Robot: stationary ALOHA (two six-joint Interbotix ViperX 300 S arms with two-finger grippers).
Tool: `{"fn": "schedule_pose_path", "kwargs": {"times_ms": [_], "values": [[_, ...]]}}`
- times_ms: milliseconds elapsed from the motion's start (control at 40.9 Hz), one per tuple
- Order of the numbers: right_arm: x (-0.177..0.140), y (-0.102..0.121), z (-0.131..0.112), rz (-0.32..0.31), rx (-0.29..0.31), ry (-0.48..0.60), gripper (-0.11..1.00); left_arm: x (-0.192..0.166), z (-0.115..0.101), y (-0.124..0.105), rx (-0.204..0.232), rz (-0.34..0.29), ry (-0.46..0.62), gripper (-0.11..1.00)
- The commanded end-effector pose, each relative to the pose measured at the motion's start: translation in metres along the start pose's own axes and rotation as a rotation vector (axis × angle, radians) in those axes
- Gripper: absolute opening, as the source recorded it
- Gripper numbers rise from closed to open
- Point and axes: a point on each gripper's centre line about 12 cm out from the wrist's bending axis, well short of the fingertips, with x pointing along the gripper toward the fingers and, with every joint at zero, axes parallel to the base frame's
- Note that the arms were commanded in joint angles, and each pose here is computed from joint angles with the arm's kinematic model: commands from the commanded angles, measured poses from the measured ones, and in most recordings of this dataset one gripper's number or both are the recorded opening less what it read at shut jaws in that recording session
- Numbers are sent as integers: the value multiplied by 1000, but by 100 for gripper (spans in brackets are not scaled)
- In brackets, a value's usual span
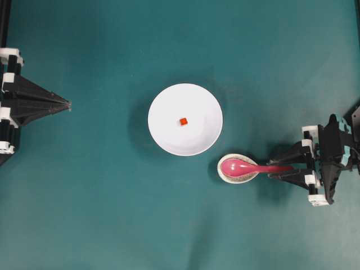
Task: Grip the spoon and scoop the red block from the bowl with right arm.
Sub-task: 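Close the right gripper on the pink spoon handle and lift it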
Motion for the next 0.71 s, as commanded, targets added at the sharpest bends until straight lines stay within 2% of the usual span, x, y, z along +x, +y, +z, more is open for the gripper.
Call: {"fn": "schedule_pose_path", "kwargs": {"times_ms": [0,122,367,685], "values": [[1,1,1,0,0,-7,42,2,5,-1,3,-3,-14,0],[1,0,-2,-8,-10,4,42,1,6,-1,3,-3,-17,0],[4,1,-6,-13,-69,40,42,1,5,-1,3,-3,-14,0],[4,0,-6,-22,-69,41,41,2,3,-1,2,-3,-6,0]]}}
